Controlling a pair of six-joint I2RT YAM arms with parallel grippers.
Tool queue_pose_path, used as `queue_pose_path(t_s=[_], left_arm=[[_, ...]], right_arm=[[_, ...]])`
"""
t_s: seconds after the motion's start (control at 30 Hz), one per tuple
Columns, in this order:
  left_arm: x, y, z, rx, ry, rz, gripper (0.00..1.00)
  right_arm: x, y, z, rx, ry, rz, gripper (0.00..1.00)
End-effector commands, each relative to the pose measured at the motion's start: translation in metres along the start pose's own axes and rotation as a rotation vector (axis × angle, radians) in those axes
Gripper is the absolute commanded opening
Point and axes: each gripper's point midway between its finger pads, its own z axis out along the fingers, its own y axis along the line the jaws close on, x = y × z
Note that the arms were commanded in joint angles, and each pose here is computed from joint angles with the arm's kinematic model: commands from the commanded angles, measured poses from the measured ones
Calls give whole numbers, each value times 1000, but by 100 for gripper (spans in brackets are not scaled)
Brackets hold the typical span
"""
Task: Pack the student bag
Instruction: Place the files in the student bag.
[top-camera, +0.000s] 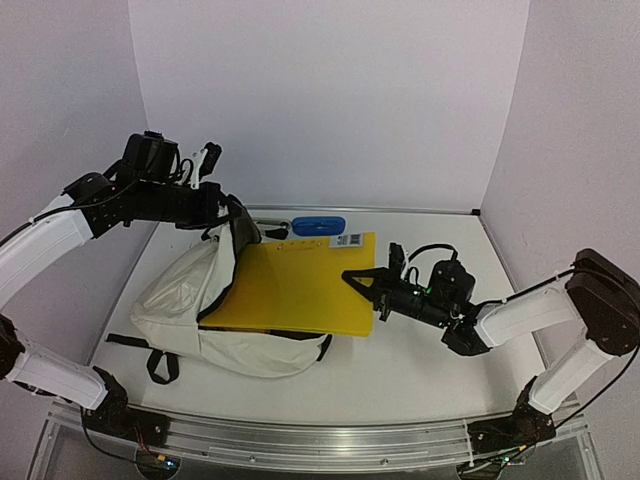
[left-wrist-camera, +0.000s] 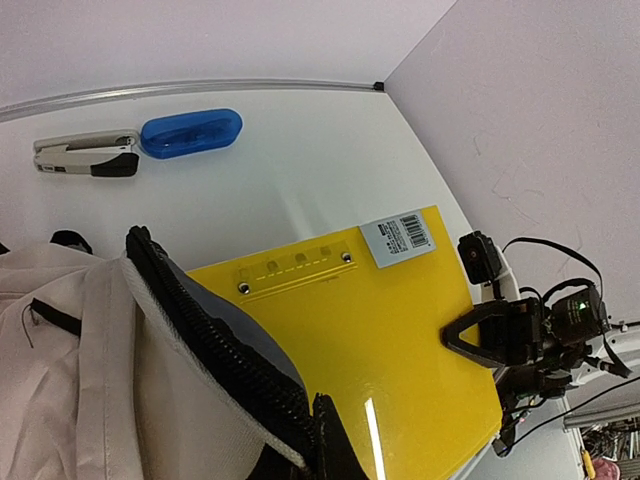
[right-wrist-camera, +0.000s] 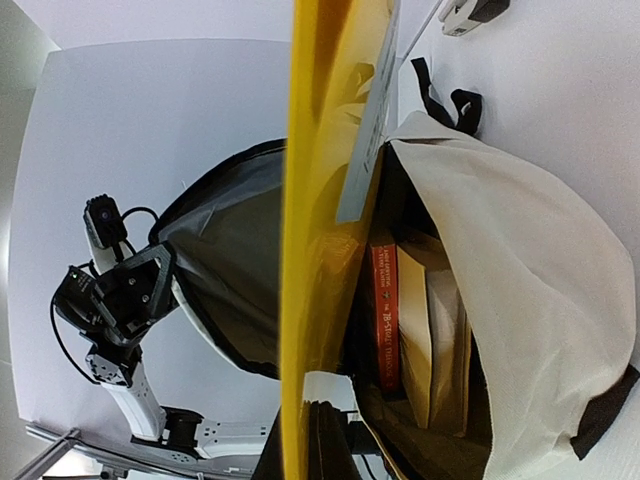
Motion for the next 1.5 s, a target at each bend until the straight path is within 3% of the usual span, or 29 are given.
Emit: queue_pose_path(t_s=[0.0,0.37,0.63,0.83,1.17,1.47], left_arm=[[-42,-34,-19,131,-150,48,0],[-49,-44,-43,156,-188,83,0],[-48,-50,-34,210,-164,66,0],[-44,-54,-26,245,-142,49,0],[-43,-56,-15,268,-123,54,0],[-34,-72,4,390,-37,102,0]], right_arm=[[-5,29,15,-36,-60,-171,0],[-26,28,-6,157,-176,-415,0],[-19,27,7,52,-163,-303,0],[-26,35,9,-18,-251,-228,0],[1,26,50,-43,-148,-189,0],[24,3,99,15,-35,-198,0]])
